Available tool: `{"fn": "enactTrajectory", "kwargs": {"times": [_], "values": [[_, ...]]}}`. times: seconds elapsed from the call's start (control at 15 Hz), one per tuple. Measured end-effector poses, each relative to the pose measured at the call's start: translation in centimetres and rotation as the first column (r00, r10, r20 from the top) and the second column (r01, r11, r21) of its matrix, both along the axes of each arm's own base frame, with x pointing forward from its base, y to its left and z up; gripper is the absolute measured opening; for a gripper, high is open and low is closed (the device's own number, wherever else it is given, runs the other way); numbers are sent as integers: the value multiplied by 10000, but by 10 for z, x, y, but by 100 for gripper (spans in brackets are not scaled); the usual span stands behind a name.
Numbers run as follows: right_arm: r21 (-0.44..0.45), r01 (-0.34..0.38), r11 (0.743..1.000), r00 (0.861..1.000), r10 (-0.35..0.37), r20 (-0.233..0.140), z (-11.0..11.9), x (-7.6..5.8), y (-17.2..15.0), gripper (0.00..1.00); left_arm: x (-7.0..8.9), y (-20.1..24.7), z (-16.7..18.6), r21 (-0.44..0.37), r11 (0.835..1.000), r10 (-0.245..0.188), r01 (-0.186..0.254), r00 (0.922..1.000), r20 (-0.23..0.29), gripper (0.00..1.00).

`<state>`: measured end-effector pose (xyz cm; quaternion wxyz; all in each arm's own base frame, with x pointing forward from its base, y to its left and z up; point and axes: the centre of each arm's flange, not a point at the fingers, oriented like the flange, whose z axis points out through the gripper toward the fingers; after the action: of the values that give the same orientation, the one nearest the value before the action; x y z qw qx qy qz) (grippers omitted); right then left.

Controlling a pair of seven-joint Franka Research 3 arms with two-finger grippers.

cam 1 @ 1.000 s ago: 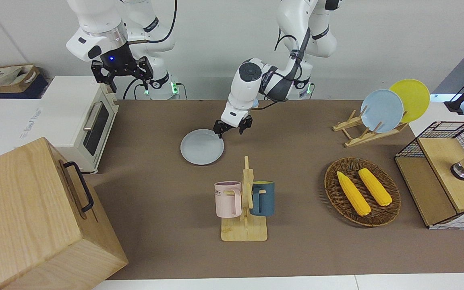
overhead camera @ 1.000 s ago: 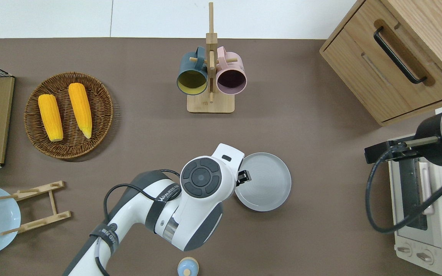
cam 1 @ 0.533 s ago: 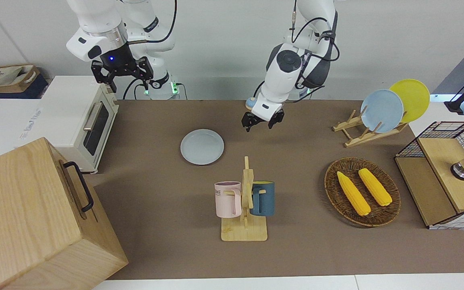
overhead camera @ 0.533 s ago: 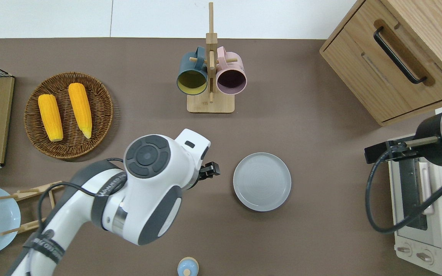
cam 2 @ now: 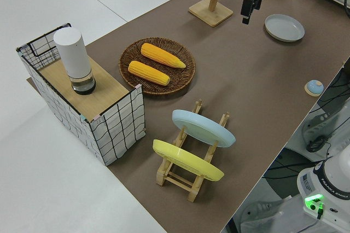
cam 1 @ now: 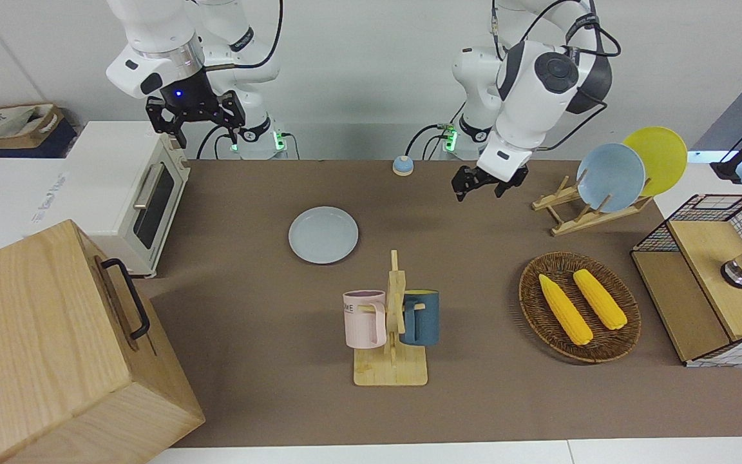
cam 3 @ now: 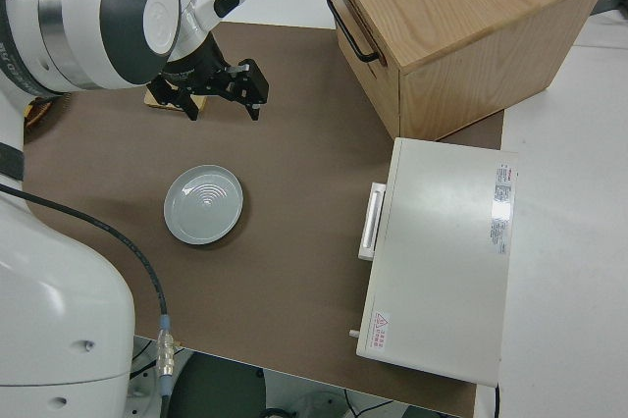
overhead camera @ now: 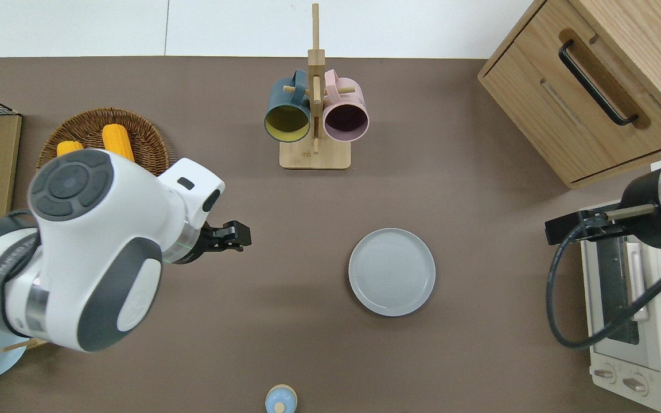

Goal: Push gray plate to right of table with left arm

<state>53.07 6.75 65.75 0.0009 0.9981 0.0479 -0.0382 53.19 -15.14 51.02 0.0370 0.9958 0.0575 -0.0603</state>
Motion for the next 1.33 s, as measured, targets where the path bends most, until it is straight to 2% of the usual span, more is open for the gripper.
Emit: {"fn": "enactTrajectory", "kwargs": {"times": [0.27,0.67,0.8,1.0,1.13,1.33], "values": [[0,0,10000,10000,0,0,0,0,0,99,11,51,26,194,9985,-517,515,9986,103,100],[0,0,10000,10000,0,0,0,0,0,99,19,119,51,162,9913,-1310,1306,9910,265,100],[0,0,10000,10000,0,0,0,0,0,99,19,137,57,114,9867,-1626,1623,9860,358,100],[0,0,10000,10000,0,0,0,0,0,99,21,158,64,267,9742,-2253,2242,9730,509,100],[0,0,10000,10000,0,0,0,0,0,99,21,165,71,412,9697,-2428,2406,9681,617,100],[0,0,10000,10000,0,0,0,0,0,99,22,165,81,472,9676,-2509,2480,9653,728,100]]}}
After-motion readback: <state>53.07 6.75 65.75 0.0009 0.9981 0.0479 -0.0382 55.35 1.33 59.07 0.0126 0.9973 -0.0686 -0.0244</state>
